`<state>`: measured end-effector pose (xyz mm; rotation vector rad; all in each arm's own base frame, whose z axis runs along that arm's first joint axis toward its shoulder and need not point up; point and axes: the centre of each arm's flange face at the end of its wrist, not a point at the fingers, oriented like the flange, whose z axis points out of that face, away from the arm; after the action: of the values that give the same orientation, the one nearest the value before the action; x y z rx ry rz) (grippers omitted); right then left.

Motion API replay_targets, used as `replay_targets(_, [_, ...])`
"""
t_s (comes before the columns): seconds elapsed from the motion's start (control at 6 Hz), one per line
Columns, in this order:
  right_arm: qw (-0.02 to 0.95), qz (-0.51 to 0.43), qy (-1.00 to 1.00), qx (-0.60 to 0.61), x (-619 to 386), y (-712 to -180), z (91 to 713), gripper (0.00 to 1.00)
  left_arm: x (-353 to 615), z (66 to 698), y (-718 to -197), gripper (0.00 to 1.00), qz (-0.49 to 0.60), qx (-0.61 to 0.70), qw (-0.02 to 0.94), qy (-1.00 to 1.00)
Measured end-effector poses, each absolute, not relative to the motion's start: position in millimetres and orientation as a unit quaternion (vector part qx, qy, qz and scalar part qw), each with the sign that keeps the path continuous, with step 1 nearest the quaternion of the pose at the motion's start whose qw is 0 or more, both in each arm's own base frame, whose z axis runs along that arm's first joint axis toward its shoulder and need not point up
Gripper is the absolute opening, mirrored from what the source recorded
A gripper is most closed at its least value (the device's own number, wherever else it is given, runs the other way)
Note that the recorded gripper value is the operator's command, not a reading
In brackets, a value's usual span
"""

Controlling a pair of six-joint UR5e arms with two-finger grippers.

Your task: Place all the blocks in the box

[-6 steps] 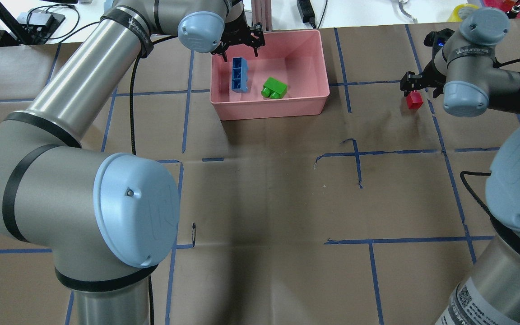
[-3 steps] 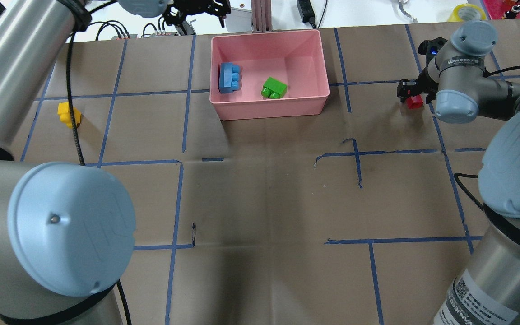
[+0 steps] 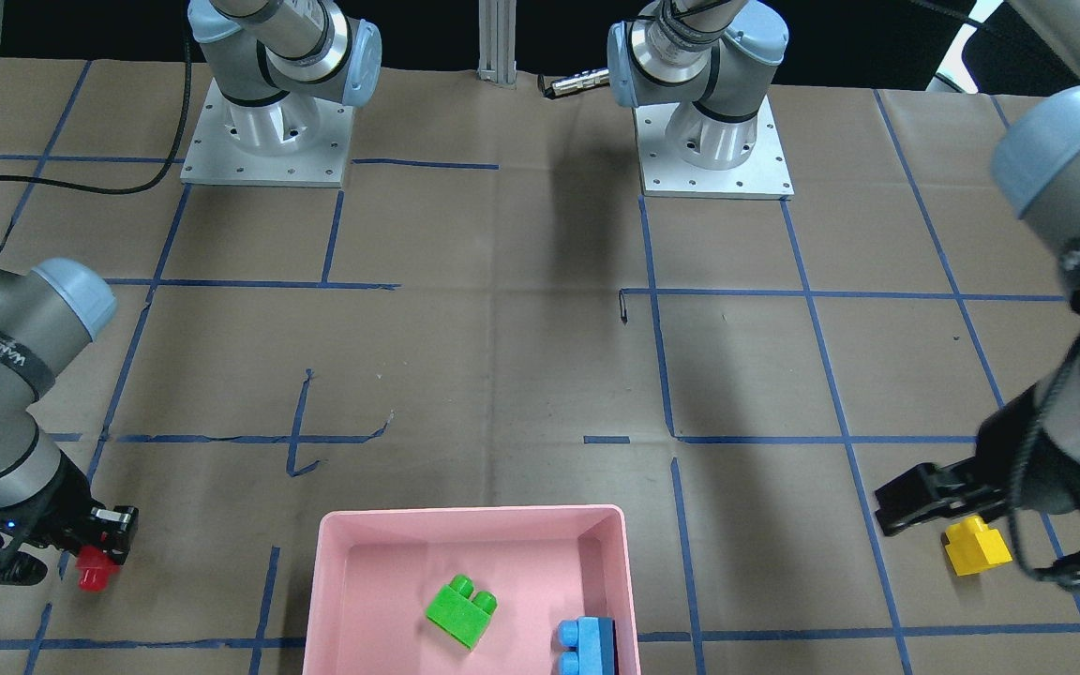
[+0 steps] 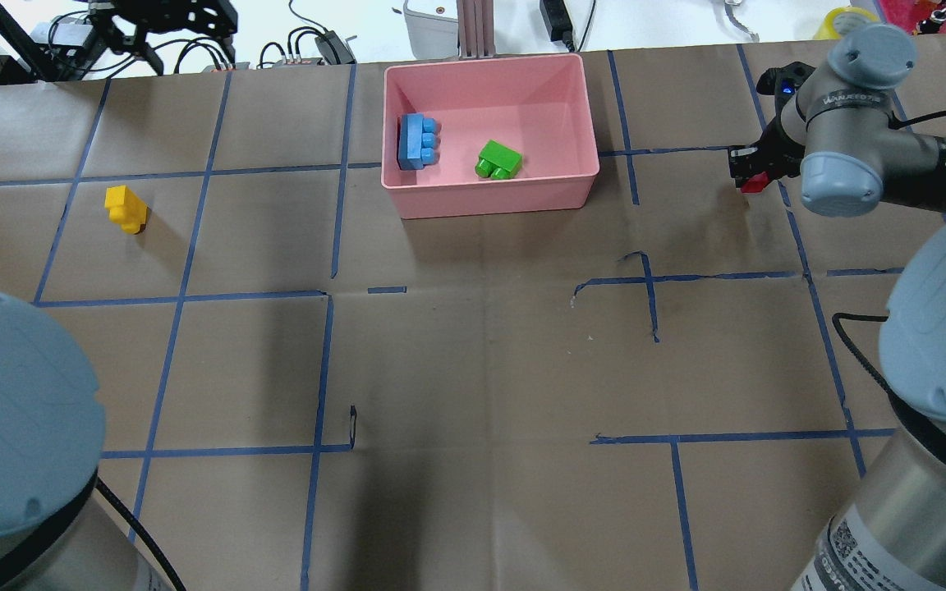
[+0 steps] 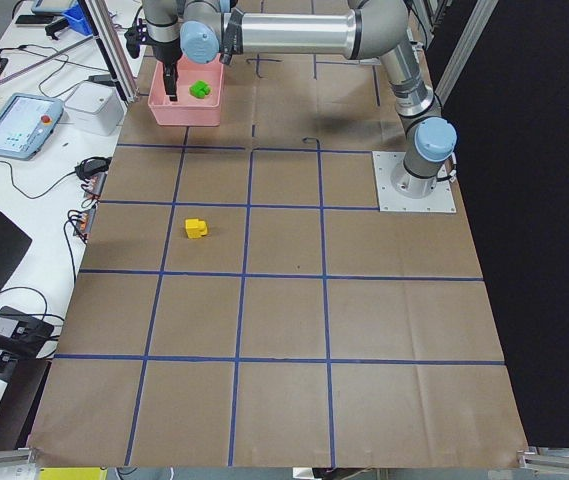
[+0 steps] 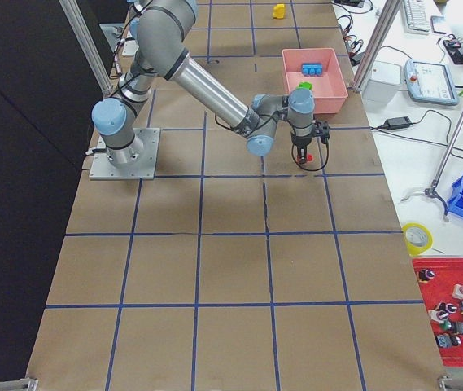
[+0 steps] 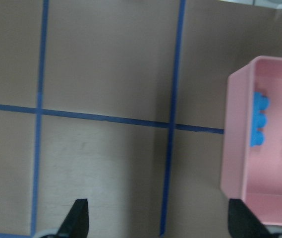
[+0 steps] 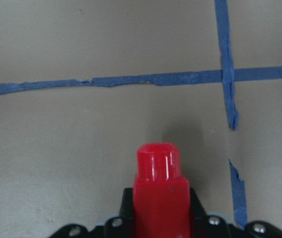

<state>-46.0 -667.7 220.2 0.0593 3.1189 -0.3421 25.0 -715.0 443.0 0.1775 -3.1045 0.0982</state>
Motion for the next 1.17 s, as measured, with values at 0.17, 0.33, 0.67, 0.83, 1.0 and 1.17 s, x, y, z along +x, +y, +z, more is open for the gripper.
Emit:
replay_targets(0.17, [0.005,-0.104,0.995,0.010,-31.1,-657.4,259.0,0.02,93.0,434.8,-699.3,0.99,0.021,0.048,0.014,-0.999])
replay_targets(0.33, [0.010,-0.090,0.996,-0.004,-1.6,-645.0,293.1,0.02,155.5,423.1,-686.3,0.99,0.012,0.041,0.016,-0.999])
replay_targets(0.67, [0.036,-0.089,0.995,-0.029,99.6,-637.1,341.2,0.03,230.6,386.9,-675.9,0.99,0.002,0.041,0.021,-0.999])
replay_targets(0.83, [0.074,-0.112,0.991,-0.023,157.2,-647.3,351.9,0.04,241.2,363.6,-683.1,0.99,0.002,0.045,0.020,-0.999])
replay_targets(1.0, [0.110,-0.144,0.983,-0.019,205.5,-670.5,348.4,0.05,243.3,339.9,-691.9,0.99,-0.001,0.054,0.023,-0.998])
replay_targets(1.17, [0.131,-0.187,0.973,-0.035,245.6,-705.3,336.6,0.38,243.3,311.3,-701.2,0.99,-0.005,0.062,0.024,-0.998])
